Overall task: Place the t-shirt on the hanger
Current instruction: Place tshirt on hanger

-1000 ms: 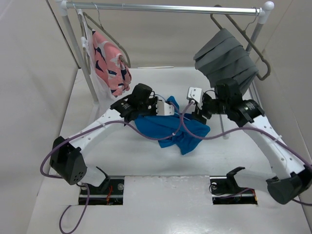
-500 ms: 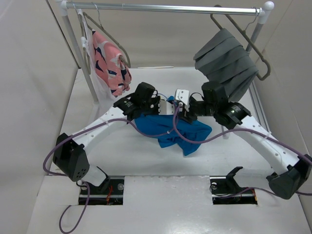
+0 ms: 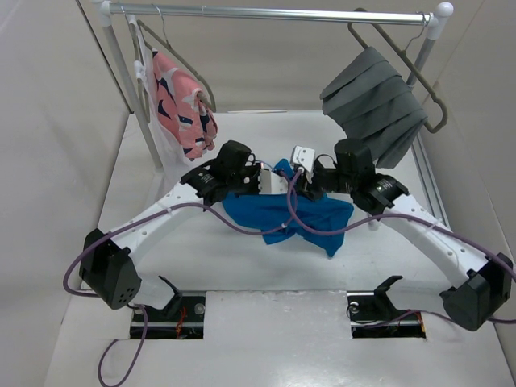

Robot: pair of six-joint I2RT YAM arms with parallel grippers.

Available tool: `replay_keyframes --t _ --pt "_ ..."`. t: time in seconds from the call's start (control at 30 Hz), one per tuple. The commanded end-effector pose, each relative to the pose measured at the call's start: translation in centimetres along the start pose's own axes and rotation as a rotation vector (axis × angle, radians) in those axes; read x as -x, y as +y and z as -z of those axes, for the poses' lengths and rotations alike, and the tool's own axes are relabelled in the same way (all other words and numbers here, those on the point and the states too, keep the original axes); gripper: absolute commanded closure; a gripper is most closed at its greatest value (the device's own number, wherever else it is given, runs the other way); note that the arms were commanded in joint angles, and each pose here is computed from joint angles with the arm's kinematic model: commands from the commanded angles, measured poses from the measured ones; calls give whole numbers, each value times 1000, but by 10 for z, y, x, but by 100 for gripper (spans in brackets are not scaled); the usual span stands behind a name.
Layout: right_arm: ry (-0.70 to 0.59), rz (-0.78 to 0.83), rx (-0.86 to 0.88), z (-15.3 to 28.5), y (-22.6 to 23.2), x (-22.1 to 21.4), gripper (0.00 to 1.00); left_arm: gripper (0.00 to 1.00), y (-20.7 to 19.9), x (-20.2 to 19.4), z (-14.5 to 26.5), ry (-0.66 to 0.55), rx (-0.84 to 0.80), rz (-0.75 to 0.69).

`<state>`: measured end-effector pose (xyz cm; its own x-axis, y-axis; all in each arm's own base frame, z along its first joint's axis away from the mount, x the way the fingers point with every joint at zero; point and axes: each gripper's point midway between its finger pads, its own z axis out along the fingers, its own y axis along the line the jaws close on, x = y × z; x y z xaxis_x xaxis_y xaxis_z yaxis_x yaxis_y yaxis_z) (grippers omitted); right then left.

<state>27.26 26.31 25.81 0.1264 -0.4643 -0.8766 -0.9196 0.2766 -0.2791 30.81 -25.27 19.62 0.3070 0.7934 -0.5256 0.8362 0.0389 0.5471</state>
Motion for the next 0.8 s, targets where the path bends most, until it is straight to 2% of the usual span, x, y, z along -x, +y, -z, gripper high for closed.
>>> replay_keyframes --t 0.0,0.1,0.13,0.17,0.23,0.27,0.33,0.43,0.53,0.7,0.77 --pt "-102 13 6 -17 -9 15 63 100 21 44 22 -162 65 -15" --pt "-133 -5 12 -24 -9 22 76 100 22 43 22 -154 71 -5" --pt "-127 -15 1 -24 -11 21 86 100 23 41 22 -144 78 -4" --pt "-133 -20 -22 -20 -15 26 100 100 23 41 22 -144 78 9" --pt "-138 -79 -80 -3 -24 23 100 100 27 36 21 -122 113 57" --pt "-136 -102 -101 6 -27 20 100 90 28 34 22 -112 120 73" --pt "-133 -126 -189 39 -39 16 100 76 37 27 24 -106 159 153" --pt "-36 -164 -304 80 -47 -7 100 55 49 13 27 -92 192 254" --pt "18 -193 -332 102 -41 -22 100 45 54 20 31 -135 209 324" --pt "21 -169 -343 120 -34 -11 100 18 60 47 45 -276 235 436" --pt "-9 -146 -351 126 -35 2 100 18 58 51 47 -307 232 551"
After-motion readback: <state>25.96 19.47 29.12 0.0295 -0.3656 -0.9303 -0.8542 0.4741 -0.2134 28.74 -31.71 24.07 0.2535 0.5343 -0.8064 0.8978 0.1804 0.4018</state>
